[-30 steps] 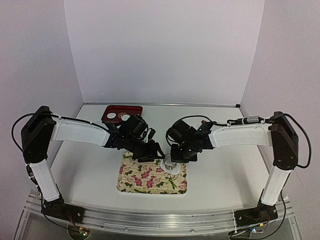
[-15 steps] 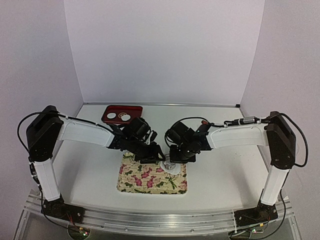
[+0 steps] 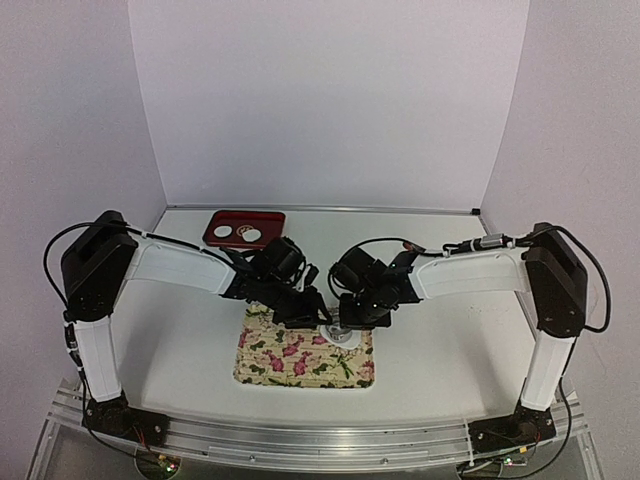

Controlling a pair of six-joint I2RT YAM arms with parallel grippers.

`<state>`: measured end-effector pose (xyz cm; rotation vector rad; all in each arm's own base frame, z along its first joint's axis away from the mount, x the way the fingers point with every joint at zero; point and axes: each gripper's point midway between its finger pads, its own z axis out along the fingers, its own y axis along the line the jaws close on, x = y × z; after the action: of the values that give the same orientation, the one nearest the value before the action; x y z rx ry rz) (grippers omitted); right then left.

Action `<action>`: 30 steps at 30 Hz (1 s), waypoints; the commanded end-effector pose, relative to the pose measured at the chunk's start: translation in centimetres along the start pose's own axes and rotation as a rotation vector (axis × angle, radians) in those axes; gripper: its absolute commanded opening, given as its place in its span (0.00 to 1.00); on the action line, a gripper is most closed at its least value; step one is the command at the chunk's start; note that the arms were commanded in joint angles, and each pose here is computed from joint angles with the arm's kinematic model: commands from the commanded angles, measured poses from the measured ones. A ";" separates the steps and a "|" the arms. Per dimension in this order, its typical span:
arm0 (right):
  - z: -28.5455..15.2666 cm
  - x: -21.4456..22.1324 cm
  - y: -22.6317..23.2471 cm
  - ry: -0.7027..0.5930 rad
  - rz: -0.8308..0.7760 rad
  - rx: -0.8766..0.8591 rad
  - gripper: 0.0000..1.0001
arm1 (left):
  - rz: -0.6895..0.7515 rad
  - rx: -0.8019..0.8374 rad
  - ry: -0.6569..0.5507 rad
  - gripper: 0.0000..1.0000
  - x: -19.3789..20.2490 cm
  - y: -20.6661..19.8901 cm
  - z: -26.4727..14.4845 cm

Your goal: Roll out the dumpling wrappers from the dough

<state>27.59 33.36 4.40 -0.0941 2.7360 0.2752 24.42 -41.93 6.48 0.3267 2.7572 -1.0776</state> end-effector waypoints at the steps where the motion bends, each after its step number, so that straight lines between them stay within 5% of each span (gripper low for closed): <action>1: 0.9 0.0 -0.7 -0.009 0.005 0.035 0.00 | 0.036 0.047 -0.028 0.39 -1.4 -1.8 0.0; 30: 3.2 2.7 -3.7 0.063 0.033 0.123 0.00 | 0.058 -0.057 0.037 0.15 -0.5 1.9 3.5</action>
<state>27.88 33.16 3.70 -0.0557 2.7218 0.2747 25.19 -43.05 4.01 0.3957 2.7729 -1.0400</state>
